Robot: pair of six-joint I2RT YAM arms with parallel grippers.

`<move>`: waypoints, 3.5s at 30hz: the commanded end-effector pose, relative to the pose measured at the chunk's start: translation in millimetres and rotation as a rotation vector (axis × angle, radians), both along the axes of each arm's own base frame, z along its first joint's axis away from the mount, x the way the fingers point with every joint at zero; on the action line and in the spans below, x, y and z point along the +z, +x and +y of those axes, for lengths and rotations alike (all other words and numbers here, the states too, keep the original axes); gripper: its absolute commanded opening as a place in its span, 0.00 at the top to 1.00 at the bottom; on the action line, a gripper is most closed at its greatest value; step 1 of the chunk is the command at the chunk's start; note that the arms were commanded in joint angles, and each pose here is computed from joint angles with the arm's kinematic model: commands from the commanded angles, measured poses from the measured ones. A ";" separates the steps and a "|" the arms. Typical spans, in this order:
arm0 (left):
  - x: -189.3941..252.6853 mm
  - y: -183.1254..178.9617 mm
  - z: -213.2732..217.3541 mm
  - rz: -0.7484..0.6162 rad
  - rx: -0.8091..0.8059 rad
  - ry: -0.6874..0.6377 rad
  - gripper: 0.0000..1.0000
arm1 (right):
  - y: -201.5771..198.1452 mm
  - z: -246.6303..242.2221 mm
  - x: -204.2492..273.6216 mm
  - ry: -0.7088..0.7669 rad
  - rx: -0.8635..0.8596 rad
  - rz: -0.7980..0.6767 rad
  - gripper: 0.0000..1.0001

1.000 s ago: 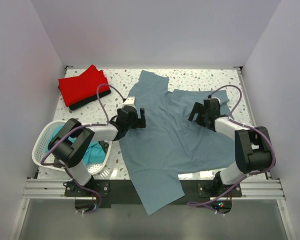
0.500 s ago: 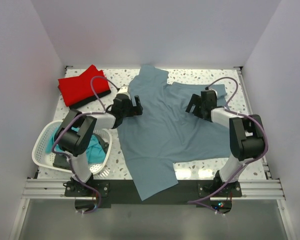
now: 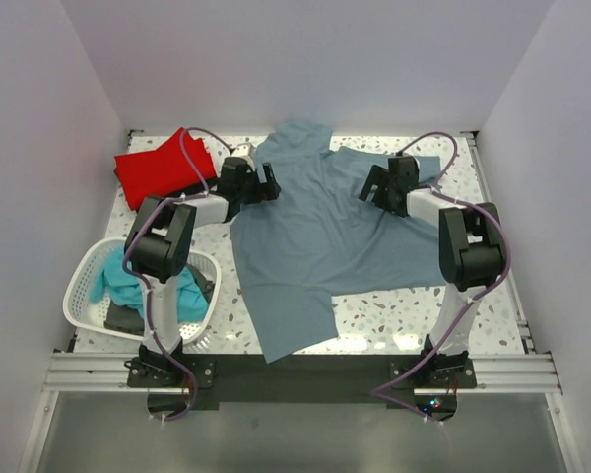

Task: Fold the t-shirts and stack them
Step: Flatten the tshirt out, then fold the tshirt

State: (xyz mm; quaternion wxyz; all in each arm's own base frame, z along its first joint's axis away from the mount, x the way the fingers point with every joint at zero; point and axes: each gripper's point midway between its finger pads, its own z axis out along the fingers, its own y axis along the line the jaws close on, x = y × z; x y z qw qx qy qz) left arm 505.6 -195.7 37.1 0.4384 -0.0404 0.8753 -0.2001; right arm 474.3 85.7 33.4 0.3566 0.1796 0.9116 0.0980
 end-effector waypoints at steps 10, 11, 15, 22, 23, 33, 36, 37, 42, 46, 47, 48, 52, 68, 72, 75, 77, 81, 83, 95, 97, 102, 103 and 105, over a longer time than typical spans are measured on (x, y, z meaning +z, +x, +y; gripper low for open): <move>2.2 52.0 10.2 -0.001 -0.024 0.032 0.00 | 15.6 6.0 -12.0 -0.013 0.029 0.066 0.05; 5.6 54.7 10.9 -0.007 -0.019 0.038 0.00 | 20.5 6.5 -4.9 -0.011 0.033 0.049 0.05; 39.0 64.4 14.6 -0.076 0.014 0.042 0.01 | 23.7 6.7 18.7 -0.024 0.063 -0.004 0.06; 98.4 31.8 26.8 -0.205 0.091 0.097 0.04 | 3.5 8.6 59.0 0.004 0.082 -0.094 0.06; 100.4 25.8 31.5 -0.211 0.109 0.138 0.04 | -3.8 8.0 55.9 0.013 0.080 -0.088 0.06; 87.8 -100.8 9.4 -0.114 0.059 0.283 0.05 | -65.0 8.6 72.5 0.054 0.104 -0.106 0.06; 85.1 -145.7 11.3 -0.109 0.069 0.273 0.05 | -87.6 3.5 76.9 0.047 0.099 -0.119 0.05; 84.8 -159.6 8.0 -0.115 0.064 0.277 0.05 | -92.7 0.6 77.0 0.041 0.093 -0.120 0.05; 70.6 -230.1 22.7 -0.062 0.087 0.235 0.06 | -123.7 -7.8 79.1 0.023 0.086 -0.115 0.05; 52.3 -281.6 4.9 -0.016 0.001 0.203 0.05 | -136.9 -13.9 84.9 0.008 0.071 -0.123 0.05; 42.5 -294.0 7.1 0.022 0.010 0.207 0.05 | -142.0 -14.9 81.3 0.005 0.067 -0.109 0.05; 39.1 -301.5 4.7 0.034 0.001 0.210 0.05 | -144.3 -16.3 81.5 0.004 0.063 -0.111 0.05; 36.0 -330.4 -8.1 0.052 -0.036 0.252 0.05 | -156.6 -18.9 78.3 0.005 0.055 -0.108 0.05; 10.0 -399.0 -3.6 0.170 -0.012 0.294 0.18 | -179.4 -43.6 67.3 -0.098 -0.003 -0.077 0.04; 7.9 -402.1 -20.2 0.168 -0.052 0.234 0.22 | -175.8 -41.1 73.0 -0.089 0.002 -0.093 0.04; 3.2 -404.3 -29.2 0.178 -0.067 0.227 0.25 | -175.5 -40.4 72.8 -0.084 0.005 -0.097 0.04; -0.8 -406.7 -30.4 0.191 -0.063 0.231 0.29 | -177.0 -40.2 70.2 -0.085 0.007 -0.090 0.04; -2.6 -412.0 -31.5 0.201 -0.064 0.231 0.33 | -178.6 -40.6 69.2 -0.083 0.005 -0.088 0.04; -2.7 -412.4 -27.6 0.200 -0.042 0.233 0.34 | -179.7 -40.7 70.4 -0.082 0.004 -0.091 0.04; -4.6 -420.2 -6.2 0.192 0.044 0.366 0.43 | -181.3 -41.7 69.0 -0.083 -0.001 -0.090 0.04; -6.3 -420.6 -10.1 0.189 0.034 0.356 0.44 | -181.1 -41.6 68.8 -0.083 -0.001 -0.091 0.04; -12.4 -421.3 -14.3 0.190 0.020 0.344 0.50 | -181.5 -42.1 67.4 -0.086 -0.003 -0.089 0.04; -13.5 -421.3 -12.5 0.191 0.022 0.350 0.51 | -181.7 -42.6 67.6 -0.086 -0.004 -0.089 0.04; -14.7 -421.3 -9.8 0.192 0.029 0.355 0.52 | -181.9 -43.1 67.4 -0.089 -0.007 -0.088 0.04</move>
